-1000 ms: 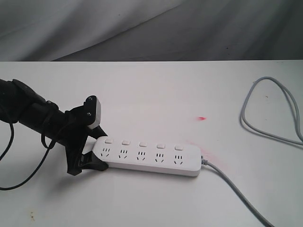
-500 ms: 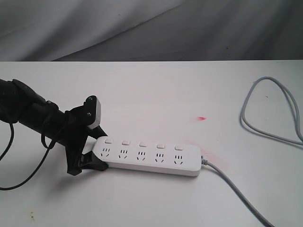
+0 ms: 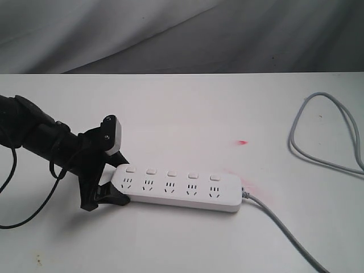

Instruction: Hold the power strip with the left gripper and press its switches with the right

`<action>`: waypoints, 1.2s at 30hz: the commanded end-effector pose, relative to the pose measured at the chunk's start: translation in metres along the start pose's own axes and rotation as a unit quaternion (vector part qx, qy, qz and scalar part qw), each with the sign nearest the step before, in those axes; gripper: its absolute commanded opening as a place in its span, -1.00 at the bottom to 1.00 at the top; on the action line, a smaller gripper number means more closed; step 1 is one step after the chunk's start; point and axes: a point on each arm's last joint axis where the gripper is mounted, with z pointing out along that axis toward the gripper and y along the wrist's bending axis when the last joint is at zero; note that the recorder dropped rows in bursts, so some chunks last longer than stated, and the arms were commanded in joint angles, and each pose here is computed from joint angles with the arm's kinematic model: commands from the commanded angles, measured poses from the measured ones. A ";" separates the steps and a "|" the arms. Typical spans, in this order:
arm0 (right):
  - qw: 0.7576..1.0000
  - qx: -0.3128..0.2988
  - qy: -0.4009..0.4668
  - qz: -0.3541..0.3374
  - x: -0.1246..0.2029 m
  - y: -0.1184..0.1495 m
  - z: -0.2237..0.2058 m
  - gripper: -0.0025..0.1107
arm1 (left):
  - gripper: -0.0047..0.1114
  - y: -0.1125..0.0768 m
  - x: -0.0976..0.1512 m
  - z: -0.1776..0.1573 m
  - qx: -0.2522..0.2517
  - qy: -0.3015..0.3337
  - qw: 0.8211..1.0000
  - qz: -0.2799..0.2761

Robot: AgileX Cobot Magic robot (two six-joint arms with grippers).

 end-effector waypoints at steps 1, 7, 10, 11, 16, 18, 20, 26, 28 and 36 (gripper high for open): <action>0.996 0.007 0.031 0.084 0.006 -0.001 -0.001 -0.96 | -0.05 -0.001 0.001 0.001 0.009 0.000 1.000 0.000; 0.930 0.059 0.302 0.200 0.047 0.003 -0.014 -0.96 | -0.05 -0.001 0.001 0.001 0.009 0.000 1.000 -0.001; 0.882 0.079 0.404 0.230 0.055 0.008 -0.023 -0.96 | -0.05 -0.001 0.001 0.001 0.008 0.001 1.000 -0.001; 0.877 0.074 0.408 0.243 0.053 0.011 -0.021 -0.96 | -0.05 -0.001 0.001 0.001 0.008 0.001 1.000 -0.001; 0.875 0.004 0.458 0.154 0.027 0.030 0.012 -0.96 | -0.05 -0.001 0.001 0.001 0.008 0.001 1.000 0.001; 0.849 -0.030 0.517 0.103 0.020 0.040 0.034 -0.96 | -0.05 -0.001 0.001 0.001 0.008 0.001 1.000 0.001; 0.803 -0.068 0.590 0.059 0.021 0.048 0.056 -0.96 | -0.05 -0.001 0.001 0.001 0.008 0.001 1.000 0.001; 0.688 -0.174 0.704 0.026 0.048 0.069 0.146 -0.96 | -0.05 -0.001 0.001 0.001 0.008 0.001 1.000 0.001; 0.679 -0.211 0.703 0.026 0.071 0.072 0.167 -0.96 | -0.05 -0.001 0.001 0.001 0.008 0.001 1.000 0.001; 0.590 -0.366 0.719 0.011 0.188 0.127 0.178 -0.96 | -0.05 -0.001 0.001 0.001 0.008 0.001 1.000 -0.001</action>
